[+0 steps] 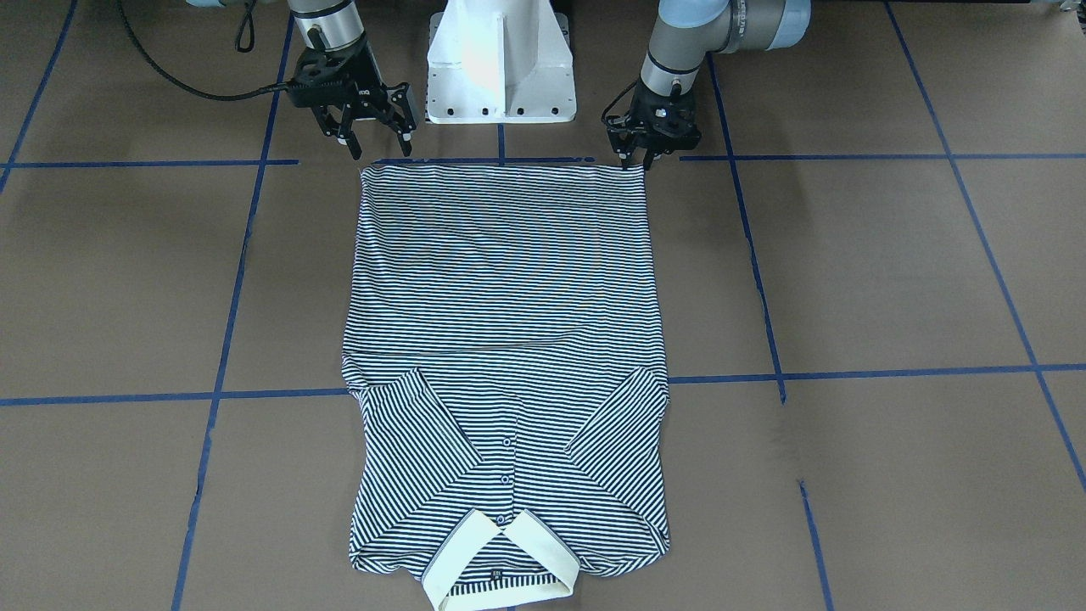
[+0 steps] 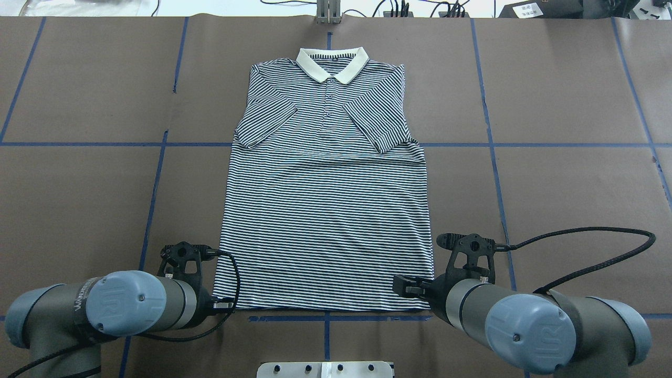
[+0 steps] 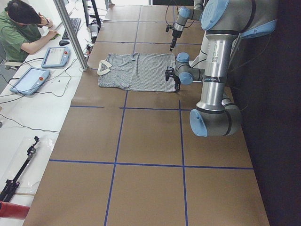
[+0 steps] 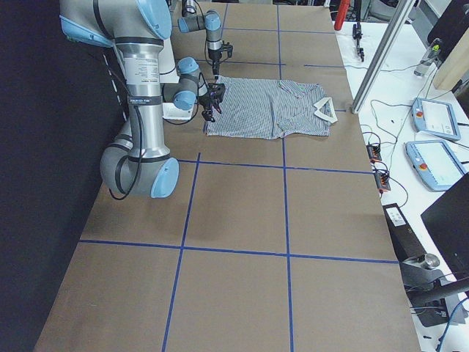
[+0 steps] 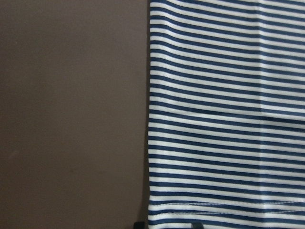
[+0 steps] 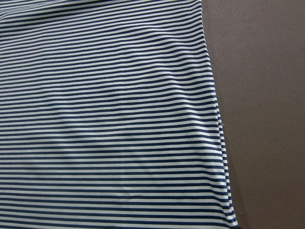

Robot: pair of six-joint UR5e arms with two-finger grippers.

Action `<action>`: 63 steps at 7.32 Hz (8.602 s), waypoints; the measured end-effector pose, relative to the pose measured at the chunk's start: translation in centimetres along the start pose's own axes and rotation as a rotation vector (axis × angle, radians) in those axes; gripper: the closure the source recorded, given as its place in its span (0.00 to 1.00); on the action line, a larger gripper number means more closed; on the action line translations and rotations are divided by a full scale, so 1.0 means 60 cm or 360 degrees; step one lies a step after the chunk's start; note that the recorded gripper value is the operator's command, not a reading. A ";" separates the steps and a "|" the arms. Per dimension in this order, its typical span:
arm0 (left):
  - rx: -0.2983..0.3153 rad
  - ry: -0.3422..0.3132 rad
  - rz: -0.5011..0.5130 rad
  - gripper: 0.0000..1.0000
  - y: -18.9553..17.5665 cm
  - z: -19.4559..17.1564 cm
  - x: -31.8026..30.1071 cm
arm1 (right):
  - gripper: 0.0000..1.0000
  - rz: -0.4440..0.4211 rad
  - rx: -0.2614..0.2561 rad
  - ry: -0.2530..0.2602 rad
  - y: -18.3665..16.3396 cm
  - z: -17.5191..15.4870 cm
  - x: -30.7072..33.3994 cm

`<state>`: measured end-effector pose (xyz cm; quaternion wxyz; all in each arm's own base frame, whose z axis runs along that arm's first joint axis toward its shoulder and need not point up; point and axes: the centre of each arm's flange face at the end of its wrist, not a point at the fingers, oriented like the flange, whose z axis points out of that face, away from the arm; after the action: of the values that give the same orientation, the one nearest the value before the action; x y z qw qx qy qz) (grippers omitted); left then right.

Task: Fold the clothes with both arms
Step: 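Grasp both hem corners nearest the robot with both grippers, then lift the hem with both grippers and fold it up toward the collar, then release the hem and move the left gripper to the folded bundle's side, then grasp the side edge of the folded shirt with the left gripper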

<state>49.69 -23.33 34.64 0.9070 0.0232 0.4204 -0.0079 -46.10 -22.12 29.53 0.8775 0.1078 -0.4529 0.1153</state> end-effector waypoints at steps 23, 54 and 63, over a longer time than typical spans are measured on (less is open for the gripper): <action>0.0040 0.0057 -0.0024 1.00 -0.025 -0.029 0.016 | 1.00 0.0127 0.0178 0.0249 0.077 0.106 0.040; 0.0507 -0.0035 0.0284 0.00 -0.541 -0.151 0.000 | 0.00 -0.0341 -0.0012 0.0277 -0.731 0.116 0.070; 0.0317 0.0159 -0.0038 0.49 -0.293 0.011 0.013 | 0.00 -0.0398 -0.0025 0.0246 -0.730 0.088 0.106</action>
<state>50.10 -40.93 33.82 0.8779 0.1087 0.4626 -0.0594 -33.46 -64.63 34.04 0.9180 0.1473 -0.3680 0.0095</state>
